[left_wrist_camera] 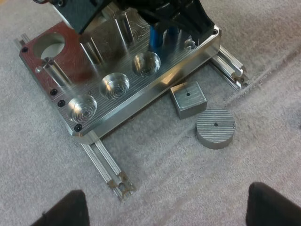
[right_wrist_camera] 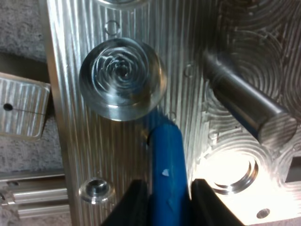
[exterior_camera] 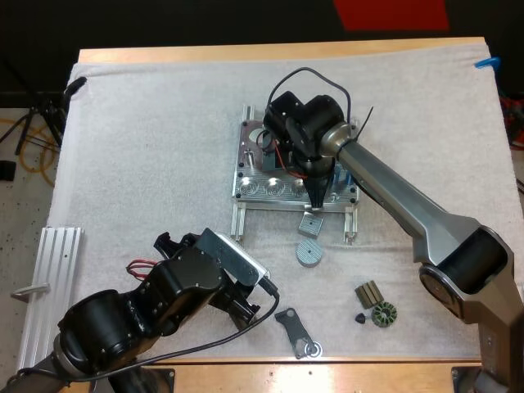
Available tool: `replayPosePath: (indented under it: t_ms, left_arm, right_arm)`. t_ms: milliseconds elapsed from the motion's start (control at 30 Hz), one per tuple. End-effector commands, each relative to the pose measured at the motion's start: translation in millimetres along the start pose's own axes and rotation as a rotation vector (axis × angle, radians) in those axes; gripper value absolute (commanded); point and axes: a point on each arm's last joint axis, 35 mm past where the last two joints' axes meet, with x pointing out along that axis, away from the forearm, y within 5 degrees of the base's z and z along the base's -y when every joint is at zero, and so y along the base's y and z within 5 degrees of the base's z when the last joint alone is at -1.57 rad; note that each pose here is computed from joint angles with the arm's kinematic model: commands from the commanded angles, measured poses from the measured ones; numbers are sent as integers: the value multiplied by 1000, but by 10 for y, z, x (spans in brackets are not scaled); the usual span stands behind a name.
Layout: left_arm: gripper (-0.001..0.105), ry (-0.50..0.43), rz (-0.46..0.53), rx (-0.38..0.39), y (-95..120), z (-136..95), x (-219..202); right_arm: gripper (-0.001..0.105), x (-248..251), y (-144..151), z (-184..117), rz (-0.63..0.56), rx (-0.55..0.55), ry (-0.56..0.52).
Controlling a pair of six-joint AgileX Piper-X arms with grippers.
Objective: Load cells from right to left
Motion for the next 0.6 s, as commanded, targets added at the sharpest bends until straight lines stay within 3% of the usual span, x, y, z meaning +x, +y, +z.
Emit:
replayPosePath:
  t_ms: [0, 333, 567]
  left_arm:
    - [67, -26, 16, -6, 8, 19, -22]
    - [67, -26, 16, -6, 8, 19, -22]
    - [67, -26, 16, -1, 8, 19, -22]
  right_arm:
    - [12, 130, 13, 20, 25, -17, 25]
    - [12, 119, 19, -1, 6, -25, 102]
    - [12, 23, -16, -16, -47, -6, 80]
